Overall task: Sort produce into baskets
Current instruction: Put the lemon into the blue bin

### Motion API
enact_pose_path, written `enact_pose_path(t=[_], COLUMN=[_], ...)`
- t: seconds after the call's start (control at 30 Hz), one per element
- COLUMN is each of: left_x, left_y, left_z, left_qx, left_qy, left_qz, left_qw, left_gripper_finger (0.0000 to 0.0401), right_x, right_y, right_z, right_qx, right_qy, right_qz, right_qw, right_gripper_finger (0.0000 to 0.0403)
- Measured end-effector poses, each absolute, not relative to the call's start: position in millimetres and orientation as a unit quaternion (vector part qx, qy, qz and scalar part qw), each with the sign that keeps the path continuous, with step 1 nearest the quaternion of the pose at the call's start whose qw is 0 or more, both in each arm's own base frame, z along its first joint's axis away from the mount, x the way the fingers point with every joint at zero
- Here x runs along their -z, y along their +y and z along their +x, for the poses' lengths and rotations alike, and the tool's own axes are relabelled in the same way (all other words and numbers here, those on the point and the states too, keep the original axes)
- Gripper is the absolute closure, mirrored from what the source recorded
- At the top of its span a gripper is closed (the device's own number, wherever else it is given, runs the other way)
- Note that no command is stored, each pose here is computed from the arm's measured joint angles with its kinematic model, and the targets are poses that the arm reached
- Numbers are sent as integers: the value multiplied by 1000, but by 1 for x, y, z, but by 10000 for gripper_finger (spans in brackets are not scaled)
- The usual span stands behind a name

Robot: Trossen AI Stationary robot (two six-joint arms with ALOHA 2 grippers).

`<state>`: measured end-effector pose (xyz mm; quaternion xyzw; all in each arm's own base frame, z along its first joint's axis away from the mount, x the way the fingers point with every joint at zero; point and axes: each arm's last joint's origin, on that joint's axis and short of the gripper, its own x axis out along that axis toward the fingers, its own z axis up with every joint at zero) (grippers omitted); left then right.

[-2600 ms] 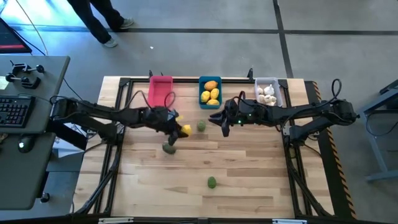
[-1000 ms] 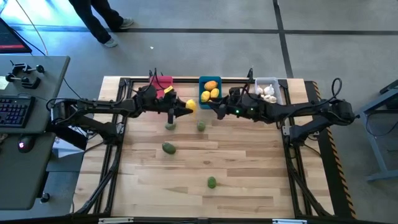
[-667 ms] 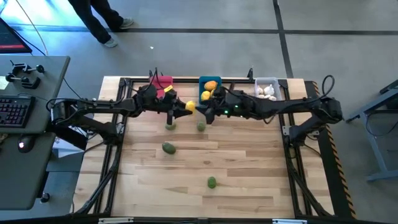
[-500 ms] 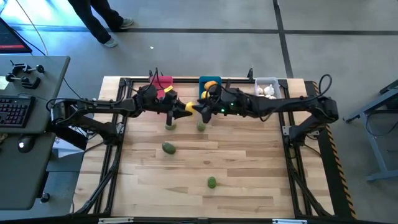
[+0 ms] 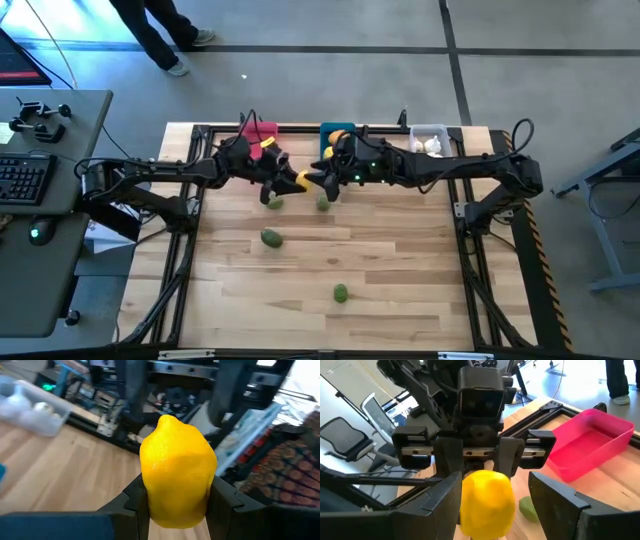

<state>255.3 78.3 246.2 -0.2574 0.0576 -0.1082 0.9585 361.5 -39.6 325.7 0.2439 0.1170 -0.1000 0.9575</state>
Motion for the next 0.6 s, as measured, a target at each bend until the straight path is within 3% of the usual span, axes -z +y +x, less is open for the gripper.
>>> enact_pose_path(t=[0.17, 0.43, 0.6], left_x=[-250, -251, -251], left_y=[76, 76, 76], left_z=[256, 256, 256], left_qx=[121, 122, 122], left_qy=[44, 40, 39], left_qz=[-254, -259, -259], left_qw=[959, 957, 957], left_gripper_finger=[289, 289, 289], right_x=[-328, -330, -321], right_y=[-40, -37, -38], right_z=[362, 363, 370], right_qx=[92, 75, 77], right_qy=[104, 100, 105], right_qz=[246, 280, 289], right_qw=[959, 952, 948], right_gripper_finger=[175, 112, 101])
